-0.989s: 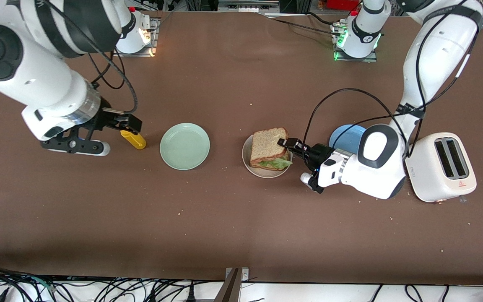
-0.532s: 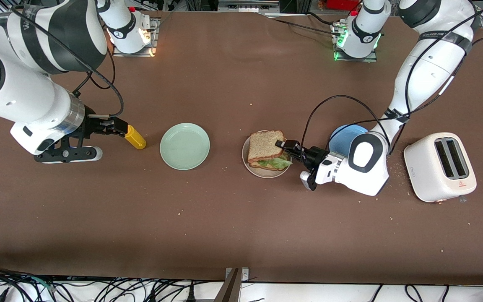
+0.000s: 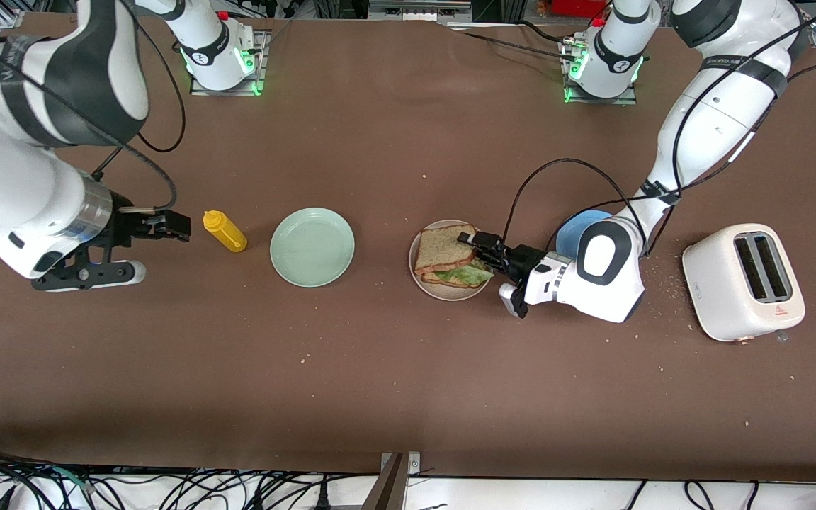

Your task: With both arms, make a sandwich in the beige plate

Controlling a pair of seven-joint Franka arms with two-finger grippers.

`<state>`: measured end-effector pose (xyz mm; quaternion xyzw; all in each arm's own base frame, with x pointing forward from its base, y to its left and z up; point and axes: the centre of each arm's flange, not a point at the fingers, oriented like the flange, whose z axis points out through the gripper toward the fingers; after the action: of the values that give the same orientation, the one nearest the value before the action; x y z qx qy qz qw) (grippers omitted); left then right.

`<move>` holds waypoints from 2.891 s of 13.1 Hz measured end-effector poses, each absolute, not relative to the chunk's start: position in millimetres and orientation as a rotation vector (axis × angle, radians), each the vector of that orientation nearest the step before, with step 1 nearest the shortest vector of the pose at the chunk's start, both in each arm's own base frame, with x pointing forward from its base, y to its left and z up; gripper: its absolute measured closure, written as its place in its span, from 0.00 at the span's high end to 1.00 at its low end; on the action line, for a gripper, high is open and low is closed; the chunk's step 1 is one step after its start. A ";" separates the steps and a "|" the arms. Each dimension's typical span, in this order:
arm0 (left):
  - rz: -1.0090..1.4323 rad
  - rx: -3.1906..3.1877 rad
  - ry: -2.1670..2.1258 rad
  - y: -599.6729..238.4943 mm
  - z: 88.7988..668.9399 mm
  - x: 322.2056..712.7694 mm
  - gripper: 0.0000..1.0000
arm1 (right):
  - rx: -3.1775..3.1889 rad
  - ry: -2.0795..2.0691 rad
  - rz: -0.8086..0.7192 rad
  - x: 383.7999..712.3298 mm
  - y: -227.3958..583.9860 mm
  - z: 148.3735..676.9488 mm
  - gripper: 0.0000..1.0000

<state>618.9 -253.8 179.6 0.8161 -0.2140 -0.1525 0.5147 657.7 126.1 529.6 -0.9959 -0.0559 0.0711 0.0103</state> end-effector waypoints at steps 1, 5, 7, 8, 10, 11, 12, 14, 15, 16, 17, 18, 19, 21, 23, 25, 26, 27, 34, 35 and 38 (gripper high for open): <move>-0.368 1.986 -0.548 -251.1 180.6 619.6 0.81 | -3.106 -0.169 0.227 661.3 116.1 525.4 1.00; -0.411 2.154 -0.683 -233.9 204.3 625.7 1.00 | -3.139 -0.188 0.232 665.4 89.9 524.0 1.00; -0.464 2.271 -0.703 -229.3 239.5 630.2 1.00 | -3.148 -0.227 0.202 655.3 91.4 542.2 1.00; -0.473 2.330 -0.705 -227.5 261.3 632.6 1.00 | -3.153 -0.223 0.185 649.3 90.6 549.8 1.00; -0.468 2.476 -0.675 -221.0 316.2 635.1 1.00 | -3.156 -0.185 0.129 642.8 72.2 552.1 1.00; -0.473 2.561 -0.633 -216.5 347.7 633.1 1.00 | -3.159 -0.156 0.095 640.3 58.0 550.4 1.00; -0.477 2.653 -0.602 -211.2 380.1 628.7 1.00 | -3.169 -0.130 0.069 636.9 44.2 551.3 1.00; -0.432 2.853 -0.608 -197.9 449.5 616.7 1.00 | -3.165 -0.102 0.034 631.7 28.1 556.0 1.00; -0.369 2.947 -0.604 -191.6 483.1 611.0 1.00 | -3.155 -0.108 0.028 630.8 28.1 556.4 1.00; -0.298 3.021 -0.586 -185.1 514.8 603.7 1.00 | -3.146 -0.124 0.025 630.6 32.6 556.0 1.00; -0.250 3.072 -0.552 -176.4 541.3 595.3 1.00 | -3.140 -0.141 0.024 630.5 38.3 555.0 1.00; -0.232 3.113 -0.502 -162.6 558.4 589.4 1.00 | -3.138 -0.150 0.027 630.3 42.6 553.0 1.00; -0.219 3.150 -0.432 -143.7 568.3 588.3 1.00 | -3.136 -0.157 0.035 630.5 45.5 549.6 1.00; -0.230 3.123 -0.298 -114.3 569.1 592.1 1.00 | -3.135 -0.161 0.025 632.7 48.1 543.6 1.00; -0.184 3.088 -0.250 -106.1 562.6 597.0 1.00 | -3.134 -0.165 0.026 633.0 49.6 541.4 1.00; -0.098 3.091 -0.227 -99.3 559.7 593.5 1.00 | -3.133 -0.169 0.026 632.8 51.2 541.4 1.00; -0.076 3.093 -0.214 -94.0 560.2 587.5 1.00 | -3.133 -0.170 0.027 632.7 51.4 541.3 1.00; -0.075 3.096 -0.202 -88.7 561.1 579.3 1.00 | -3.133 -0.170 0.028 632.7 51.4 541.3 1.00; -0.021 3.110 -0.191 -89.9 572.1 536.3 1.00 | -3.133 -0.170 0.029 632.5 51.5 541.3 1.00; -0.018 3.110 -0.179 -85.9 572.7 536.8 1.00 | -3.133 -0.170 0.029 632.5 51.6 541.3 1.00; -0.018 3.111 -0.156 -83.3 573.0 537.1 1.00 | -3.133 -0.170 0.029 632.5 51.6 541.3 1.00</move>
<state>537.1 -83.3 573.0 0.9986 -0.0499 -0.0056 0.0134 632.5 51.6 541.3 -0.9985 -0.0541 0.0093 0.0022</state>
